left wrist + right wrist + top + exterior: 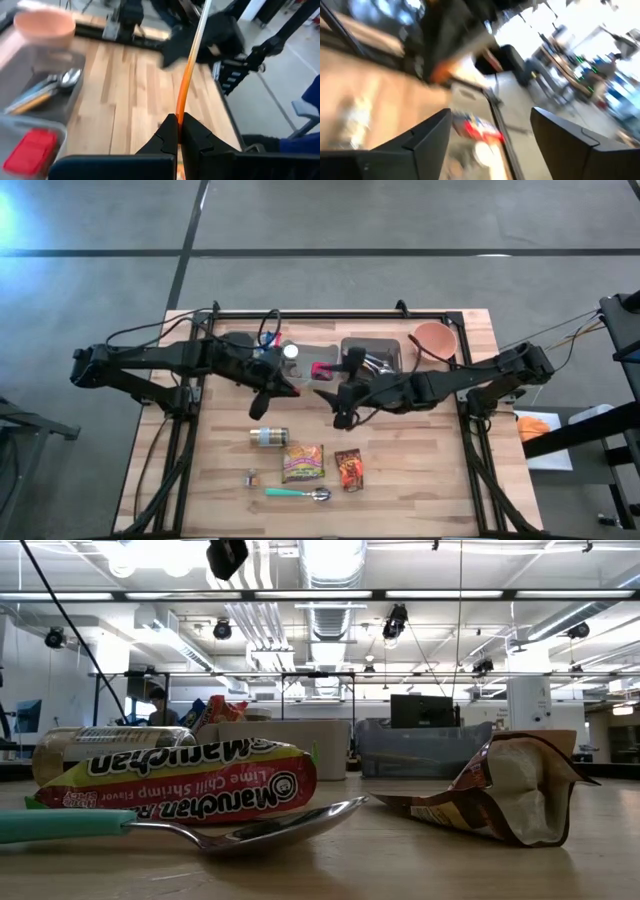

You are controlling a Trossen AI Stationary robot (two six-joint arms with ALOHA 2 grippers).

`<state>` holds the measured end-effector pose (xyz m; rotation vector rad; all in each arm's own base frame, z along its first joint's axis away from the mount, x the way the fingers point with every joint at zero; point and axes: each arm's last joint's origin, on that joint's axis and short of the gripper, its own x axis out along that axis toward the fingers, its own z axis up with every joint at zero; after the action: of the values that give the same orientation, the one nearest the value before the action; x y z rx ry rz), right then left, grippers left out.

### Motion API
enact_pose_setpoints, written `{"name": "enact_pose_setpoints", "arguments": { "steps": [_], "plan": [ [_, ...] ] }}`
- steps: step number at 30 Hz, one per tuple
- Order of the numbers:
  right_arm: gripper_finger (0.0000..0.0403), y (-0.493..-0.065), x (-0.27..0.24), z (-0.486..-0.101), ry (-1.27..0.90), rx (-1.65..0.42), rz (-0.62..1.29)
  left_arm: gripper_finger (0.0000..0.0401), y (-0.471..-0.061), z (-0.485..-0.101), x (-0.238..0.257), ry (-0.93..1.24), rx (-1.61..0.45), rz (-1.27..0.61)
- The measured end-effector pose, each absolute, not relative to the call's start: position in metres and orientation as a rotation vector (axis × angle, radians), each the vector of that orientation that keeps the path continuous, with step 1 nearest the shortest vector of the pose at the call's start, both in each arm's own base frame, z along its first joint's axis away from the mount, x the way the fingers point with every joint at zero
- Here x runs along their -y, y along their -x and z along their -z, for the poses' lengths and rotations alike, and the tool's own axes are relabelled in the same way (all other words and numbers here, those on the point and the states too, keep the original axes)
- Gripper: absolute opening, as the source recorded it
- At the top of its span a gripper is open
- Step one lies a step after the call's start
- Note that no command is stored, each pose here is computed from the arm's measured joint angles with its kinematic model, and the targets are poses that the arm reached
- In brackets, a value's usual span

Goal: Pick & Place Food Item
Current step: Put the orange spoon into the black bin

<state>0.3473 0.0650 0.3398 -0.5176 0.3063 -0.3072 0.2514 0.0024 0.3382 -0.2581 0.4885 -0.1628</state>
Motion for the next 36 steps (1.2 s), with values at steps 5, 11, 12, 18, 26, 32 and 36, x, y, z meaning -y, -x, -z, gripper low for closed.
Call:
{"name": "enact_pose_setpoints", "arguments": {
  "steps": [5, 11, 12, 18, 26, 32, 36],
  "plan": [
    [0.0287, -0.340, -0.061, -0.326, 0.589, -0.480, 0.448, 0.0000, -0.245, -0.334, -0.003, 0.303, -0.591, 0.111],
    [0.0288, -0.325, -0.072, -0.312, 0.724, -0.647, 0.536, 0.0000, -0.238, -0.323, -0.005, 0.317, -0.723, 0.014],
    [0.0288, -0.323, -0.077, -0.312, 0.754, -0.654, 0.544, 0.0000, -0.237, -0.323, -0.005, 0.316, -0.733, 0.002],
    [0.0288, -0.312, -0.112, -0.315, 0.997, -0.655, 0.516, 0.0000, -0.237, -0.323, -0.015, 0.323, -0.717, -0.050],
    [0.0288, -0.332, -0.142, -0.291, 1.512, -0.834, 0.581, 0.0000, -0.254, -0.324, -0.034, 0.476, -0.625, 0.074],
    [0.0288, -0.359, -0.141, -0.287, 1.514, -0.866, 0.600, 0.0000, -0.265, -0.318, -0.038, 0.511, -0.617, 0.106],
    [0.0288, -0.372, -0.134, -0.304, 1.464, -0.849, 0.625, 0.0000, -0.268, -0.318, -0.040, 0.541, -0.605, 0.143]
  ]
}}
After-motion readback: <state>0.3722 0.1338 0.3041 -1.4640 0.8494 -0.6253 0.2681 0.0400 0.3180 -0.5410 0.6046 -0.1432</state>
